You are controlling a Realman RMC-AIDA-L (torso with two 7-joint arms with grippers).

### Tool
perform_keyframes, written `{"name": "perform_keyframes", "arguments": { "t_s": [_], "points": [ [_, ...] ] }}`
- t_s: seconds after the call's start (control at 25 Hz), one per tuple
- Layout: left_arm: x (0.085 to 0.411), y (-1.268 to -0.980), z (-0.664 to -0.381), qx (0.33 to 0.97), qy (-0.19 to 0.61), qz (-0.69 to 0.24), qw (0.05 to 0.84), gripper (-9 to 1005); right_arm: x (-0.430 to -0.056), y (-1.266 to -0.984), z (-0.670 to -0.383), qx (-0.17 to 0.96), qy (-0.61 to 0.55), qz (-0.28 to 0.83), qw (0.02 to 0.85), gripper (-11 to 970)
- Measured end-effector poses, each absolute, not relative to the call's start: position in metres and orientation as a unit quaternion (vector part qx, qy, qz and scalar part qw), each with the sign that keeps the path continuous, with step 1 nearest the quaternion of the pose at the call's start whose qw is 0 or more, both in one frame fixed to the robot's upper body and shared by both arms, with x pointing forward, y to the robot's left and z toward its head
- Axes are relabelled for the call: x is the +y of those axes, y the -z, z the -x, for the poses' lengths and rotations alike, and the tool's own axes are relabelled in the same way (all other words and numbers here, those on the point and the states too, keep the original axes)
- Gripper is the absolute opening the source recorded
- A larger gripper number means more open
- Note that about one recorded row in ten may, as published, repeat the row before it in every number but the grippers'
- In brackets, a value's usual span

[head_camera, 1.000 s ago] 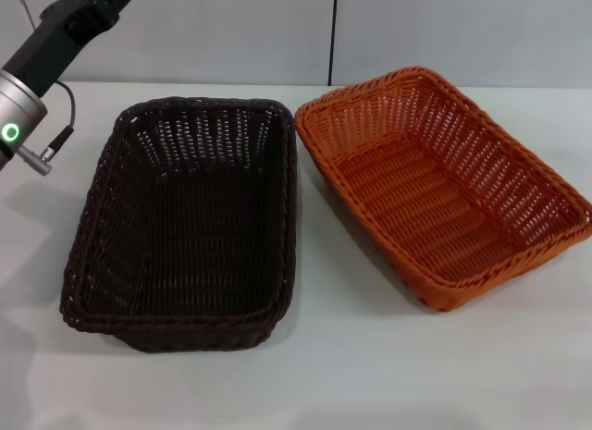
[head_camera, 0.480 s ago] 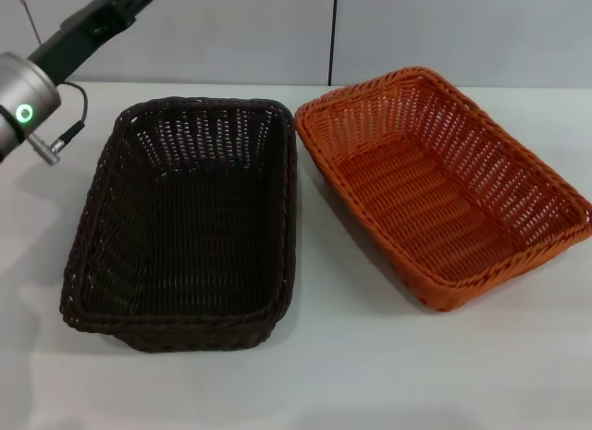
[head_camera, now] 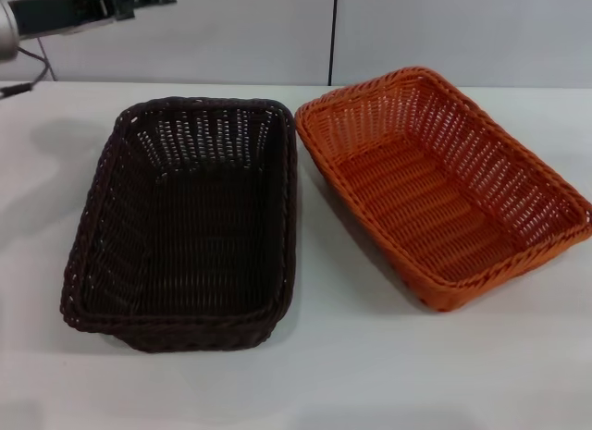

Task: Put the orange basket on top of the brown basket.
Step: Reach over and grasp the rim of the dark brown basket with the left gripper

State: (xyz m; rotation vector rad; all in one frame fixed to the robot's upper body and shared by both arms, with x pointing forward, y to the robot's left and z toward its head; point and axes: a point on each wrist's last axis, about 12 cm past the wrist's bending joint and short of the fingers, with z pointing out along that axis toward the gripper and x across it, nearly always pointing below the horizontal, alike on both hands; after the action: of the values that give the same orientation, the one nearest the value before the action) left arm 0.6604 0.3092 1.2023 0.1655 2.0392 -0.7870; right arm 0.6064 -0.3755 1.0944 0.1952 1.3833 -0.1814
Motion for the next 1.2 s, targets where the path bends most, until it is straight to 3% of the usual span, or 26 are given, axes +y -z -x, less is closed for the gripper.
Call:
{"name": "perform_keyframes", "arguments": {
  "t_s": [0.12,0.36,0.56,1.08,1.2],
  "points": [
    [0.31,-1.211,-0.659,0.856,0.295,-0.079,0.418,764,-0.377,-1.094,-0.606,0.636,0.085,-0.09,0.761,757],
    [0.306,-1.23,-0.647,0.936,0.174,-0.088,0.294,753,-0.381,-1.093,-0.603,0.635,0.089,-0.1,0.761,756],
    [0.304,-1.241,-0.638,0.963,0.085,-0.077,0.244,743,-0.384,-1.092,-0.601,0.636,0.091,-0.108,0.759,756],
    [0.297,-1.222,-0.632,0.974,0.086,-0.064,0.2,718,-0.388,-1.092,-0.601,0.636,0.093,-0.11,0.758,756],
    [0.295,-1.2,-0.631,0.977,0.094,-0.058,0.182,712,-0.387,-1.093,-0.603,0.636,0.091,-0.11,0.758,757]
  ]
}}
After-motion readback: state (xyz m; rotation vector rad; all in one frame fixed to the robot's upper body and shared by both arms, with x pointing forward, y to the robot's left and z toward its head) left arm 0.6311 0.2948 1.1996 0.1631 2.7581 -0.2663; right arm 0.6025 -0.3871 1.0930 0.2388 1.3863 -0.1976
